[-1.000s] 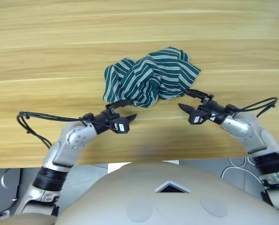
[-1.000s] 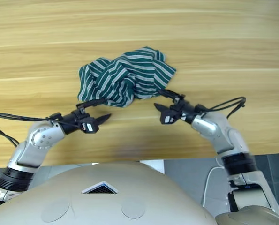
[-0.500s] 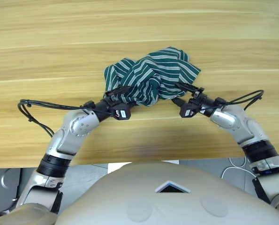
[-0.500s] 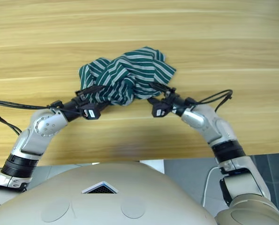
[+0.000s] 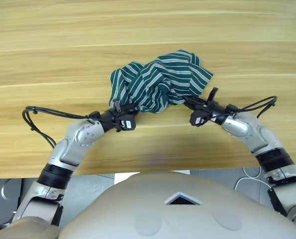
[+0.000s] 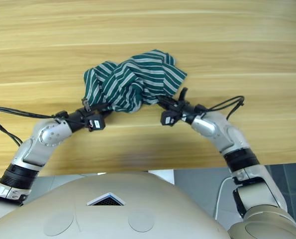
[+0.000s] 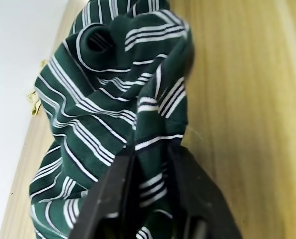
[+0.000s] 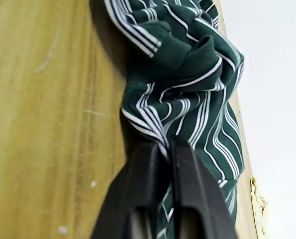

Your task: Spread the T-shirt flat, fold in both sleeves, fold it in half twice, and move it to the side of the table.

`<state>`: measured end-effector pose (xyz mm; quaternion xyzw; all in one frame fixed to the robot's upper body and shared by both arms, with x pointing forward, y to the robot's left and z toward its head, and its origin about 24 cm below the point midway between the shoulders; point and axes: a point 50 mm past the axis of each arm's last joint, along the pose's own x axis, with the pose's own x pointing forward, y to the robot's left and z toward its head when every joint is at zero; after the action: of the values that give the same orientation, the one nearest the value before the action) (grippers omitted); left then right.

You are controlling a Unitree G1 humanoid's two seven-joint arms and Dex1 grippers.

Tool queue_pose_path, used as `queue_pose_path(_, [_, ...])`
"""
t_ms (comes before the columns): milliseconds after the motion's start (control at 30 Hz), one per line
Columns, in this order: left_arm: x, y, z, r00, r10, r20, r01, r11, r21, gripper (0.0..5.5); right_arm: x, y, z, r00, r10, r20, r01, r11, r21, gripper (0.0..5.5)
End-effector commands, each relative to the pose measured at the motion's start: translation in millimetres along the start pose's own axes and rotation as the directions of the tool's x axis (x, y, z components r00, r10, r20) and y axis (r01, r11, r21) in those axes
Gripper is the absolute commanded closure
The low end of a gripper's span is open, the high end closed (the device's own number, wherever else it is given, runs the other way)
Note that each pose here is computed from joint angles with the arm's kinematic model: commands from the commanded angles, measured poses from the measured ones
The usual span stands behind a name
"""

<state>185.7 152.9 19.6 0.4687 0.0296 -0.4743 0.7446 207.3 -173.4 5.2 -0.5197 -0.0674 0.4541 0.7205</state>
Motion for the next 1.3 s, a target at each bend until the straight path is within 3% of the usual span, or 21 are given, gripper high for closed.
queue_pose_path(33, [-0.1, -1.4, -2.1, 1.0, -0.006, -0.004, 0.006, 1.0, -0.019, 5.3, -10.6, 23.2, -7.2, 0.991, 0.115, -0.07, -0.113, 0.993, 0.026, 5.5])
queue_pose_path(300, [-8.8, 8.0, -6.4, 0.978, 0.189, 0.086, -0.179, 0.977, -0.115, 5.46, -28.8, 7.7, -12.5, 0.993, -0.067, -0.095, 0.079, 0.989, 0.126, 5.5])
queue_pose_path(433, [-21.3, 12.0, -4.5, 0.938, 0.315, 0.144, -0.28, 0.934, -0.221, 5.46, -45.9, -12.2, 0.1, 0.971, -0.239, -0.007, 0.233, 0.941, 0.246, 5.5])
queue_pose_path(567, [-60.0, 24.1, 14.4, 0.799, 0.499, 0.336, -0.36, 0.844, -0.398, 5.46, -88.7, -41.4, 23.5, 0.887, -0.446, 0.117, 0.376, 0.847, 0.376, 5.5])
queue_pose_path(733, [-93.8, 21.0, 3.2, 0.718, 0.576, 0.391, -0.309, 0.767, -0.562, 5.46, -129.7, -67.8, 46.6, 0.73, -0.64, 0.24, 0.465, 0.722, 0.511, 5.5])
queue_pose_path(833, [-108.6, 53.3, -22.3, 0.609, 0.709, 0.357, -0.405, 0.664, -0.629, 5.46, -129.1, -100.3, 47.3, 0.604, -0.734, 0.31, 0.52, 0.658, 0.544, 5.5])
queue_pose_path(933, [-95.3, 103.9, -22.0, 0.488, 0.763, 0.425, -0.46, 0.638, -0.618, 5.46, -95.5, -147.5, 28.6, 0.528, -0.798, 0.29, 0.601, 0.592, 0.537, 5.5])
queue_pose_path(1033, [-46.4, 189.9, -19.2, 0.425, 0.827, 0.369, -0.523, 0.557, -0.645, 5.46, -39.5, -227.1, 2.7, 0.417, -0.896, 0.151, 0.774, 0.437, 0.458, 5.5])
queue_pose_path(1133, [9.5, 276.9, 2.5, 0.421, 0.9, 0.113, -0.647, 0.386, -0.657, 5.46, 4.2, -313.9, -4.0, 0.249, -0.96, -0.129, 0.933, 0.202, 0.298, 5.5])
queue_pose_path(1200, [20.6, 319.7, 35.1, 0.361, 0.932, -0.013, -0.731, 0.274, -0.625, 5.46, 2.9, -350.3, 7.2, 0.062, -0.971, -0.23, 0.99, 0.031, 0.135, 5.5])
queue_pose_path(1300, [-18.1, 372.5, 85.9, 0.092, 0.996, -0.016, -0.842, 0.069, -0.535, 5.46, -28.4, -381.3, 31.7, -0.32, -0.935, -0.151, 0.947, -0.319, -0.031, 5.5])
